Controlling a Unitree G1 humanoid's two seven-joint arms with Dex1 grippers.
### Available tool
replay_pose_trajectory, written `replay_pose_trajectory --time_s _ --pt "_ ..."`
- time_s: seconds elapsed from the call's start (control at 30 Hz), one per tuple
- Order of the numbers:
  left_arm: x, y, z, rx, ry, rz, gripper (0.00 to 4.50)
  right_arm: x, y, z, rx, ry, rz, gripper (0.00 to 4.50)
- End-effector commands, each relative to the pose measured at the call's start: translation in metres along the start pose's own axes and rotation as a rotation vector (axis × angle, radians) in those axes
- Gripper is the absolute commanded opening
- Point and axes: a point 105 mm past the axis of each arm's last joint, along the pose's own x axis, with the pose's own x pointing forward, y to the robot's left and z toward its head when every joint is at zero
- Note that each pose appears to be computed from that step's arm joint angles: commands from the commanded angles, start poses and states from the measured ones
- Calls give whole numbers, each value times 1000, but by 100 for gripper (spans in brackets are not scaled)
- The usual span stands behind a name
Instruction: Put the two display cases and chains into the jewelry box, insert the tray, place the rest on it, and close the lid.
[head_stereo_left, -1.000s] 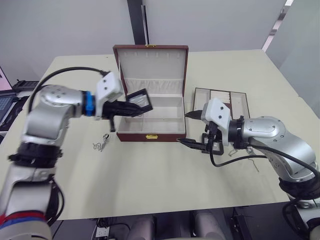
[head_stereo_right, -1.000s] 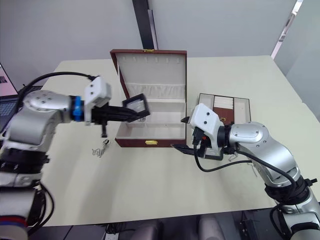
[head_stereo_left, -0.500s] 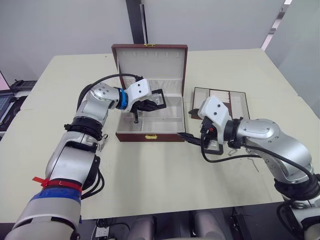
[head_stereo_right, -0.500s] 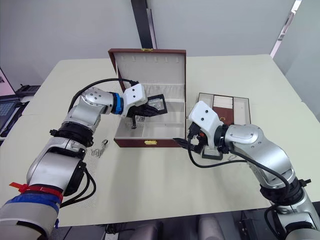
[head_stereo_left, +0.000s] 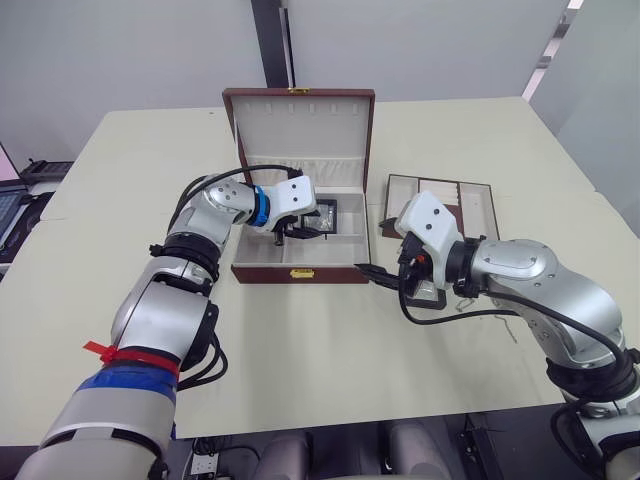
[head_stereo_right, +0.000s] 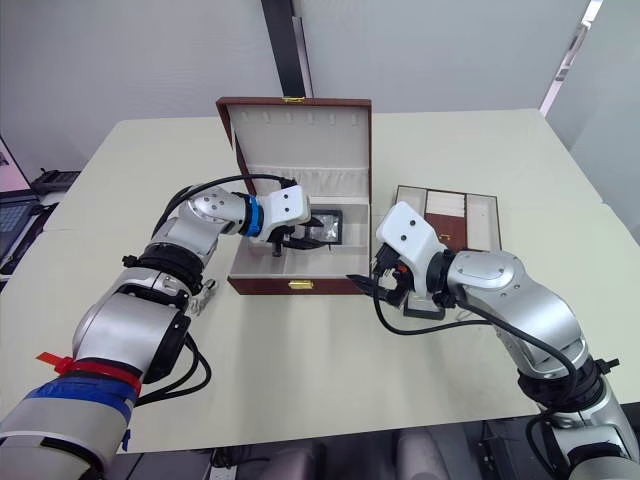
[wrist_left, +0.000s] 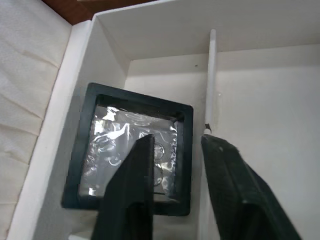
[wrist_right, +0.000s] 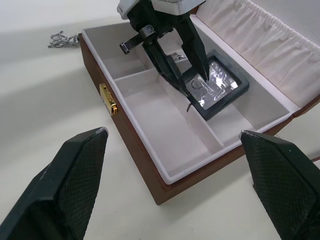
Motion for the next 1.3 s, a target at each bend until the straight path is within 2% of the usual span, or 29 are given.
replay_pose_trajectory --time_s 0.03,0.2,0.3,0.37,0.5,0.7,0.87,1.03,1.13,1.3 --pt "-15 19 29 68 -81 44 304 -5 -2 14 -36 -43 -14 450" --pt "-47 24 42 47 -171 55 447 -7 -6 14 -43 -46 -24 450" --pt "-72 20 45 3 -212 71 447 -12 -11 15 -54 -55 -32 450" --pt "-100 10 35 -53 -205 107 447 -20 -17 14 -90 -59 -42 450" --pt "-160 -21 8 -240 -140 250 447 -43 -27 5 -188 -55 -54 450" --pt "-213 -83 -48 -513 -32 515 447 -83 -50 -24 -237 16 -88 450" --pt "-237 -140 -89 -689 39 680 447 -120 -65 -60 -215 142 -133 450" --pt "-249 -187 -117 -795 119 746 447 -145 -58 -96 -136 251 -117 450" --pt "-249 -198 -124 -831 129 755 447 -155 -52 -112 -93 300 -103 450" --pt "-248 -200 -126 -877 100 744 447 -175 -34 -139 -2 404 -64 450"
